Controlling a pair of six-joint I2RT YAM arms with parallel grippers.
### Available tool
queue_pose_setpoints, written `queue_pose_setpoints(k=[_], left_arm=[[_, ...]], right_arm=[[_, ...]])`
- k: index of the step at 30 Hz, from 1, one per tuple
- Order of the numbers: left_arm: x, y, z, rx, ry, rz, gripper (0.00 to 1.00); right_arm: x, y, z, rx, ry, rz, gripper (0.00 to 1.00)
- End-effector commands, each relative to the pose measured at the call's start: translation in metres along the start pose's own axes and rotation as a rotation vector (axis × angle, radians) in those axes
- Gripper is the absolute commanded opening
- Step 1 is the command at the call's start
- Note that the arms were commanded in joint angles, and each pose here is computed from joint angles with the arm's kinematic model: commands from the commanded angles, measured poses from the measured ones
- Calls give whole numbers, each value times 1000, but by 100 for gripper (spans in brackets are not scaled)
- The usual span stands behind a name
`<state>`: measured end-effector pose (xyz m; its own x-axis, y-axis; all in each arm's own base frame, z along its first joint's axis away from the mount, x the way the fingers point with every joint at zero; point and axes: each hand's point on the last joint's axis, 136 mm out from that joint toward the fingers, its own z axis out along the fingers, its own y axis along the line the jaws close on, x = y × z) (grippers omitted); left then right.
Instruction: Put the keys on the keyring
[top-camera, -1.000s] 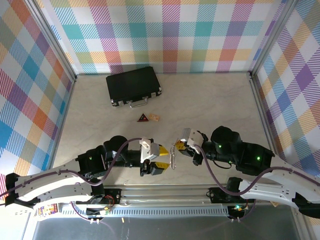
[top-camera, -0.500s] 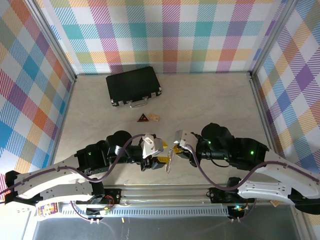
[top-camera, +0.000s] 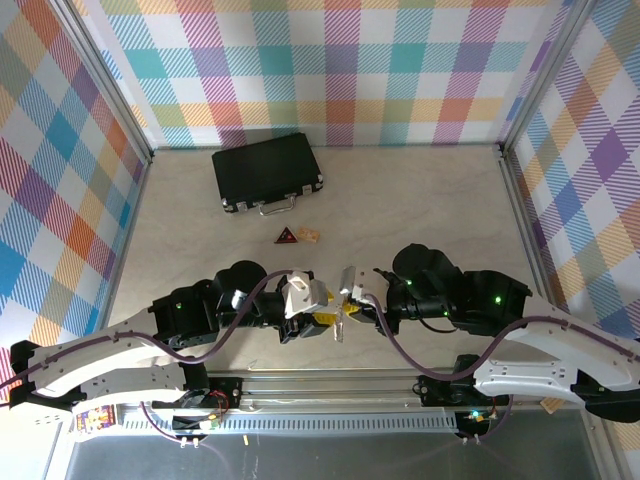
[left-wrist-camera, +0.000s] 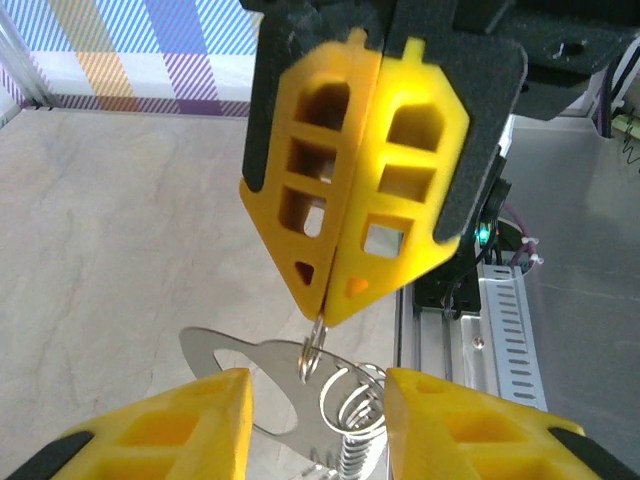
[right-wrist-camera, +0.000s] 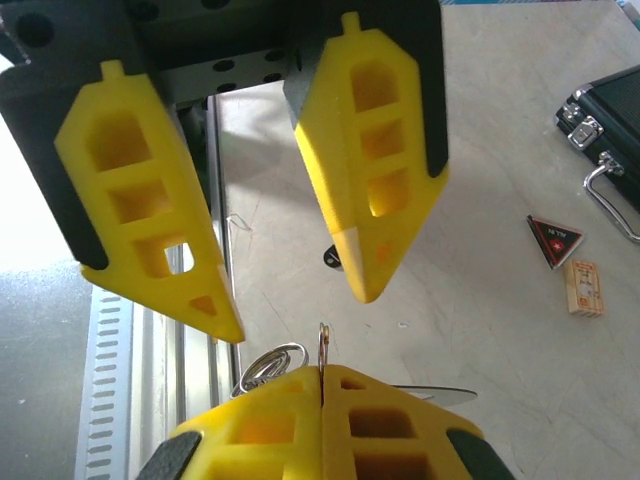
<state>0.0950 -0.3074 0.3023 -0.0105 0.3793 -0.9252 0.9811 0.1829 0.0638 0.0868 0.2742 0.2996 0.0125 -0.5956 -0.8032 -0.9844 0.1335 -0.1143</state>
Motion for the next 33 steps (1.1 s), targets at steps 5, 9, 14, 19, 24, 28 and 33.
queue_pose_setpoints(k=[5, 9, 14, 19, 24, 28, 33], left_arm=[[-11, -3, 0, 18, -24, 18, 32], [-9, -4, 1, 25, -17, 16, 29], [-6, -6, 1, 35, -4, 17, 24], [-6, -7, -2, 37, -20, 14, 23], [-6, -8, -1, 42, -21, 15, 19], [-6, -9, 0, 49, -24, 13, 10], [-7, -9, -2, 48, -42, 9, 10]], right_arm=[[-15, 9, -3, -49, -41, -30, 0], [-18, 11, -7, -53, -59, -34, 0], [-21, 11, -9, -49, -73, -39, 0], [-23, 12, -9, -51, -81, -45, 0], [-25, 14, -10, -63, -91, -47, 0], [-26, 16, -10, -73, -95, -49, 0], [-28, 17, -10, -80, -104, -54, 0]])
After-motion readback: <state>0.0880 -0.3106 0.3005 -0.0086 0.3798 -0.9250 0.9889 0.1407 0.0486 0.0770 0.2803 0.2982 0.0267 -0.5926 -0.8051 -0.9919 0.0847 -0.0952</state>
